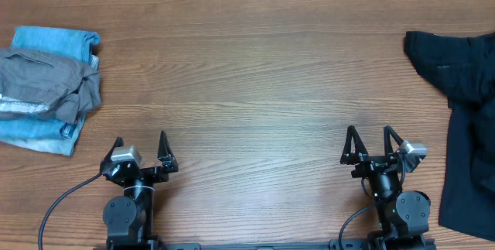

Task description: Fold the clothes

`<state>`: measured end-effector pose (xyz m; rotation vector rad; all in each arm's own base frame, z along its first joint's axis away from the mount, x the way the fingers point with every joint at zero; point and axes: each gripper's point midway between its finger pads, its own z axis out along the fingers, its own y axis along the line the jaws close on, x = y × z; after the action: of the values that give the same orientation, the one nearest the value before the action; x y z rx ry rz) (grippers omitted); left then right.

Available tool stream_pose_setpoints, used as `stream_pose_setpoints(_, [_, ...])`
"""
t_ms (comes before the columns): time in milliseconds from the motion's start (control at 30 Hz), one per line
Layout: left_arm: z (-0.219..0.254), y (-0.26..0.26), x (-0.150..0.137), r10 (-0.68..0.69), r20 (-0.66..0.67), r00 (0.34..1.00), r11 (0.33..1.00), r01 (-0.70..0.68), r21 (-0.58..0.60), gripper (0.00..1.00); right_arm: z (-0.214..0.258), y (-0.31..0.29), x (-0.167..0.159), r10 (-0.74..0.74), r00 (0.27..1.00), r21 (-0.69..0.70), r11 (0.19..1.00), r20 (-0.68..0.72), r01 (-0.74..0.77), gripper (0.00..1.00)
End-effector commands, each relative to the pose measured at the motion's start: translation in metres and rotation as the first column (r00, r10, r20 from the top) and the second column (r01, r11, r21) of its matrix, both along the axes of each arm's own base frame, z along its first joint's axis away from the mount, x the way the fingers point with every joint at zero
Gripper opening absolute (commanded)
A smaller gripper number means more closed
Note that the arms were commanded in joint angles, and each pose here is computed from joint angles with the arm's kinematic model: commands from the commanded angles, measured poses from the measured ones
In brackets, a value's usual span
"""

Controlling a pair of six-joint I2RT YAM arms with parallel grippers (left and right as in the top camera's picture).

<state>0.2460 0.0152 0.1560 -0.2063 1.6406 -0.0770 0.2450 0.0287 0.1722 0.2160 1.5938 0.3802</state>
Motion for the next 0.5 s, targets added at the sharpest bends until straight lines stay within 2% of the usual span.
stream_pose_setpoints(0, [0.0015, 0.0001, -0.0003, 0.002, 0.010, 1.000, 1.000, -0.002, 0.023, 1.00, -0.0018, -0.0023, 0.0002, -0.012, 1.000, -0.003, 1.000, 0.004, 0.012, 1.00])
stream_pose_setpoints(467, [0.0014, 0.0001, -0.0003, 0.002, 0.010, 1.000, 1.000, -0.002, 0.023, 1.00, -0.0015, -0.0039, 0.0004, -0.021, 1.000, -0.003, 1.000, 0.005, 0.021, 1.00])
